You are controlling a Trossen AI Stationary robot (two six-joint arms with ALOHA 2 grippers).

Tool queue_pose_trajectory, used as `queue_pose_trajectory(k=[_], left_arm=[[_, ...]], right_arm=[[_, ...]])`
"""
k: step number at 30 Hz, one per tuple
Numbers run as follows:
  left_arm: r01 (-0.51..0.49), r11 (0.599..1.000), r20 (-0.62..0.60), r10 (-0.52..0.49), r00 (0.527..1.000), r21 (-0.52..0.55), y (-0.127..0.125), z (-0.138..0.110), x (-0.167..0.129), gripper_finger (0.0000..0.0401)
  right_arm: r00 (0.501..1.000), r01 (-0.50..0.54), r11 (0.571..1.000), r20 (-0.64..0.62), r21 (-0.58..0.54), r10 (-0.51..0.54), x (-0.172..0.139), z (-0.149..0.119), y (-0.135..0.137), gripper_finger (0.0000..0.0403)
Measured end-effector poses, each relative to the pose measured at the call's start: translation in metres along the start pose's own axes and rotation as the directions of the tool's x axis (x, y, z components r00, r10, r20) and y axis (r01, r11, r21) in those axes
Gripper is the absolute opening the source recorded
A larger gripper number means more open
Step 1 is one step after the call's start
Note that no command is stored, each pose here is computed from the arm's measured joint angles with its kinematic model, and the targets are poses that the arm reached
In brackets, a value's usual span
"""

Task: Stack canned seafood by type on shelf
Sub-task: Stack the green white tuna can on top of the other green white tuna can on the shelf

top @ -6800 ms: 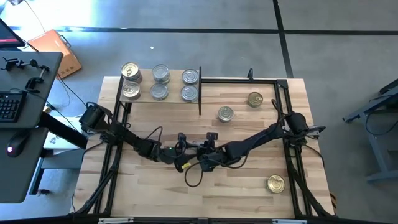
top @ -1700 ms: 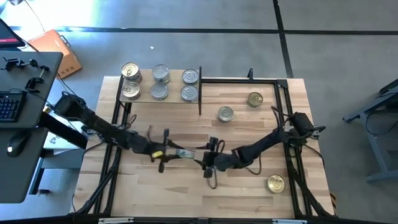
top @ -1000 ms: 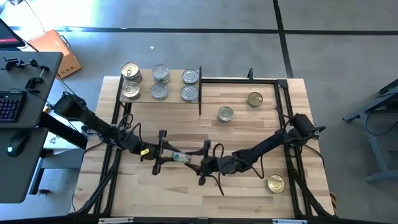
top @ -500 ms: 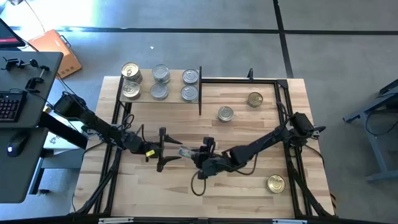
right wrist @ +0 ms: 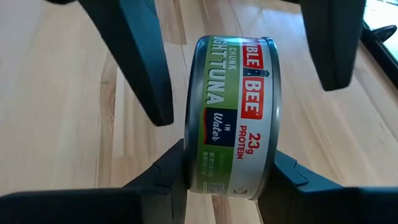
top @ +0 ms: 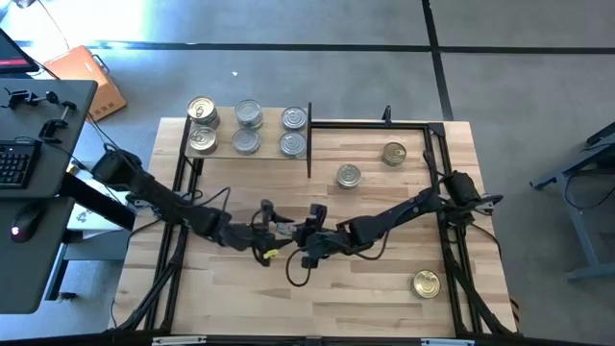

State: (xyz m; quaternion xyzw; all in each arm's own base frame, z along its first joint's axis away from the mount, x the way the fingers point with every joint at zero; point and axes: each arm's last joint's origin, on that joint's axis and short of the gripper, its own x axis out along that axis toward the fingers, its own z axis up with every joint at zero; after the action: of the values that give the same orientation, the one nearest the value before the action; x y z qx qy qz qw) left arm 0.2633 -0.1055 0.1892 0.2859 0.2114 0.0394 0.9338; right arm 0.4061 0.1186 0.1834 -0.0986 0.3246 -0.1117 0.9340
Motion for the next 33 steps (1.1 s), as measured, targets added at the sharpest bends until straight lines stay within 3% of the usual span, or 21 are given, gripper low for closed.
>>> queue_pose_trajectory(k=[6, 15, 20, 24, 26, 29, 33], left_arm=[[0.044, 0.999, -0.134, -0.048, 0.99, -0.028, 0.005, 0.003, 0.006, 0.0223], [0.135, 0.989, -0.125, -0.141, 0.982, -0.055, 0.005, 0.004, 0.006, 0.0123], [0.108, 0.994, -0.141, -0.11, 0.984, -0.026, 0.004, 0.005, 0.0, 0.0122], [0.022, 0.996, -0.193, -0.005, 0.981, 0.086, 0.003, 0.006, -0.02, 0.0122], [-0.071, 0.989, -0.181, 0.094, 0.979, 0.133, 0.006, 0.011, -0.032, 0.0122], [-0.234, 0.938, -0.176, 0.283, 0.943, 0.254, 0.014, 0.016, -0.052, 0.0122], [-0.335, 0.852, -0.203, 0.44, 0.875, 0.403, 0.037, 0.015, -0.068, 0.0122]], right_arm=[[1.0, -0.001, 1.0, -0.004, -0.002, 0.001, 0.0, -0.001, 0.0, 0.0122], [1.0, -0.019, 1.0, -0.009, -0.018, 0.019, 0.0, -0.001, 0.002, 0.0122], [0.999, -0.051, 0.998, -0.017, -0.023, 0.051, -0.001, -0.002, 0.003, 0.0136], [0.996, -0.016, 1.0, -0.083, 0.015, 0.018, -0.006, -0.01, 0.007, 0.0213], [0.993, 0.019, 0.999, -0.119, 0.035, -0.015, -0.008, -0.016, 0.011, 0.0237], [0.986, 0.108, 0.993, -0.131, 0.055, -0.1, -0.014, -0.02, 0.015, 0.0248], [0.978, 0.173, 0.983, -0.127, 0.058, -0.165, -0.021, -0.024, 0.022, 0.0251]])
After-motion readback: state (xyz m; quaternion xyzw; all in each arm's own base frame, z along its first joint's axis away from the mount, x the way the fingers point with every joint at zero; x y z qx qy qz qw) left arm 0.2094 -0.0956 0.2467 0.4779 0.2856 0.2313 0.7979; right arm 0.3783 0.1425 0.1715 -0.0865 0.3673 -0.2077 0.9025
